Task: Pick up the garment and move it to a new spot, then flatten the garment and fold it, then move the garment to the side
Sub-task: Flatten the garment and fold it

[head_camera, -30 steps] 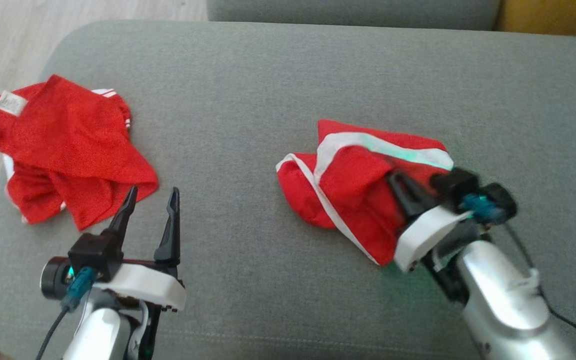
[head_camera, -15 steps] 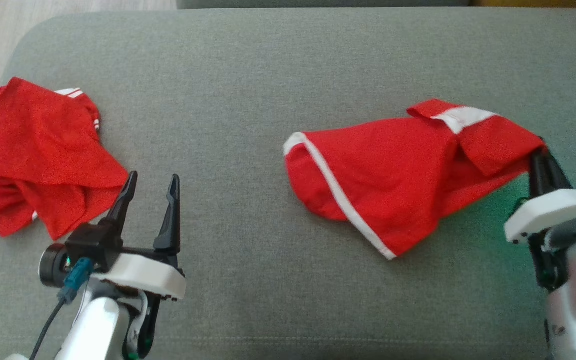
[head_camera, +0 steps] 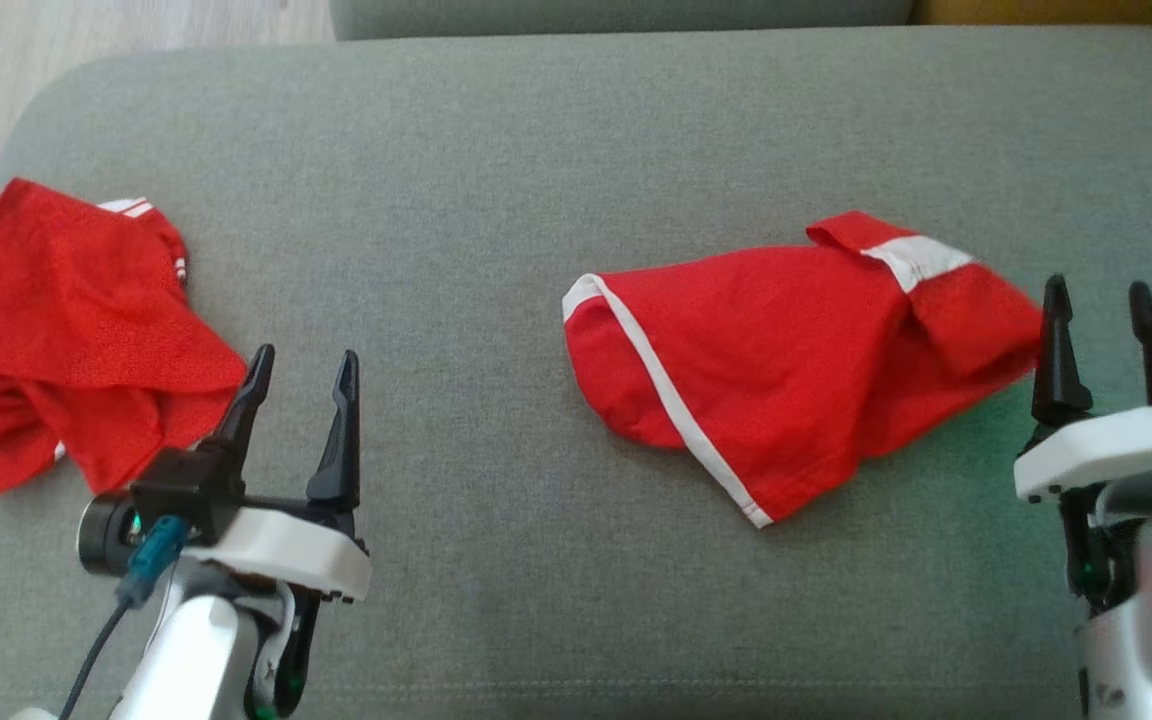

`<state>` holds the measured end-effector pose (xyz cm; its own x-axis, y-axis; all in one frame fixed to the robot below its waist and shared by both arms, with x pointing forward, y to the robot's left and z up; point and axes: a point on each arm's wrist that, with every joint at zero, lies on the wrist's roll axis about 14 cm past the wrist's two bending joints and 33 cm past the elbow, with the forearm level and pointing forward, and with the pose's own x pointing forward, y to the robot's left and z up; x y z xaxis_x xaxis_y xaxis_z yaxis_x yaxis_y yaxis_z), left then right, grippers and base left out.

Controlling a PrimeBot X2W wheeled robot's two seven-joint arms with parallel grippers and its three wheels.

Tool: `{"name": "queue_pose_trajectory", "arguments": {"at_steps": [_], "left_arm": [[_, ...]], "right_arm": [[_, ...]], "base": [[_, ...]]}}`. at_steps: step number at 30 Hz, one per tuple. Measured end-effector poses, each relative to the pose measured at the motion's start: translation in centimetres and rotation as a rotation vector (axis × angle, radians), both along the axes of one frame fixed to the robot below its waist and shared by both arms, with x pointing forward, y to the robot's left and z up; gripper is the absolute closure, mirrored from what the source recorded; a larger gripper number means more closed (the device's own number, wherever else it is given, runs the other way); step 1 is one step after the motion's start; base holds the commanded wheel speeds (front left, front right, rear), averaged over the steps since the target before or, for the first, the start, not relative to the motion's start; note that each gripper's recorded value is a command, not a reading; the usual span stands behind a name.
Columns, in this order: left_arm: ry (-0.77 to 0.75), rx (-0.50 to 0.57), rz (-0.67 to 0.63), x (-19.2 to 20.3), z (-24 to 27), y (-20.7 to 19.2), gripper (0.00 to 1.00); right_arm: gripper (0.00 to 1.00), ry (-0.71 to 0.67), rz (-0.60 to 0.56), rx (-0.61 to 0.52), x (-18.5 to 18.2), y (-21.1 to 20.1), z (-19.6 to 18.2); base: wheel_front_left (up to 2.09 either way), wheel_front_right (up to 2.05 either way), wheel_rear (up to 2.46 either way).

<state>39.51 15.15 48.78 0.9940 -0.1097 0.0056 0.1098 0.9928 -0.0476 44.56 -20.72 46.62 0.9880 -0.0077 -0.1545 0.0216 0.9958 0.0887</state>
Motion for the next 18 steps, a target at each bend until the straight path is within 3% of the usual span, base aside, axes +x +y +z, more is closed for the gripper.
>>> {"name": "queue_pose_trajectory", "arguments": {"at_steps": [9,18], "left_arm": [[-0.033,-0.003,0.005,-0.5,1.2,0.1,0.0],[-0.012,-0.003,0.012,-2.5,0.8,0.2,0.0]], "right_arm": [[0.0,-0.198,0.093,-0.023,-2.2,3.0,6.2],[0.0,-0.14,0.167,-0.006,-6.1,5.8,5.1]], "base": [[0.0,0.0,0.0],[0.0,0.0,0.0]]}}
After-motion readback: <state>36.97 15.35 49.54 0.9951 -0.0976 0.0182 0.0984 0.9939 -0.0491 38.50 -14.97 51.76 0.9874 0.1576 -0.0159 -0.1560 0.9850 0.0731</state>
